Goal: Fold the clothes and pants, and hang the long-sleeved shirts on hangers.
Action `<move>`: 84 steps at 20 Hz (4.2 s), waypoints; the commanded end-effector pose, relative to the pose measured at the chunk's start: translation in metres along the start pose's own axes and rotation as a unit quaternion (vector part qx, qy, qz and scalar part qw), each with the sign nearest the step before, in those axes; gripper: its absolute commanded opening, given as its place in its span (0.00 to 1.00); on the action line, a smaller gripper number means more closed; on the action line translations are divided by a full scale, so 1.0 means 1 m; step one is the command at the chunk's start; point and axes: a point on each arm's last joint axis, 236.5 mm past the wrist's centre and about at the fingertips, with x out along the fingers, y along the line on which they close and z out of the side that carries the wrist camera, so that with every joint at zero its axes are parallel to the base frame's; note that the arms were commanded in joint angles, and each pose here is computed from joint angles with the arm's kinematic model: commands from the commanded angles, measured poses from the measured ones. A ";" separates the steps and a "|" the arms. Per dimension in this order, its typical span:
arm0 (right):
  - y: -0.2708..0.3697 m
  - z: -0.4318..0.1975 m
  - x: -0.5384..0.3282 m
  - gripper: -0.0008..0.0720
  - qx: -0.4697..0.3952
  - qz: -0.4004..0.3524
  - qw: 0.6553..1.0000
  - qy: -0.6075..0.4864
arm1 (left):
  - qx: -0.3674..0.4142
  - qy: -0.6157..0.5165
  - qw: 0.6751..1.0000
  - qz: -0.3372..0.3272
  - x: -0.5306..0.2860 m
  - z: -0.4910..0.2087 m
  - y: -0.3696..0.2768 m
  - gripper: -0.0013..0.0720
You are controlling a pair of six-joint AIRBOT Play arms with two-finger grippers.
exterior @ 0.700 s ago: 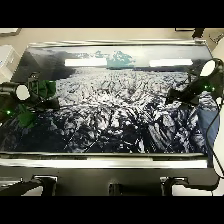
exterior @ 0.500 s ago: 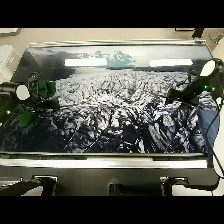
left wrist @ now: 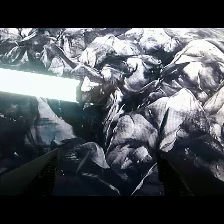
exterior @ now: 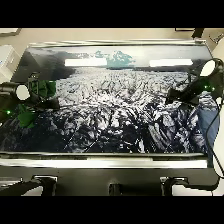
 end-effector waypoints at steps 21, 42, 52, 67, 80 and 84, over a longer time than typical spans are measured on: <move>0.017 0.087 -0.017 0.96 -0.030 0.030 0.981 -0.188 | -0.356 0.036 0.932 -0.060 0.091 0.115 0.184 0.99; 0.033 0.043 -0.010 0.96 -0.027 0.066 0.992 -0.100 | -0.207 0.014 0.975 -0.082 0.111 0.127 0.168 0.05; 0.034 0.017 -0.081 0.96 -0.072 0.050 0.983 -0.159 | 0.093 -0.365 0.909 -0.177 -0.270 0.155 -0.068 0.05; 0.025 -0.058 -0.117 0.92 -0.096 0.030 0.986 -0.136 | 0.205 -0.032 0.957 -0.201 -0.011 -0.047 -0.286 0.05; 0.041 -0.128 0.070 0.95 -0.033 0.143 0.978 0.149 | 0.154 0.194 0.954 -0.171 0.004 -0.071 -0.116 0.99; 0.042 -0.167 0.108 0.98 -0.011 0.168 0.967 0.191 | 0.083 0.236 0.940 -0.232 0.061 -0.138 -0.136 0.99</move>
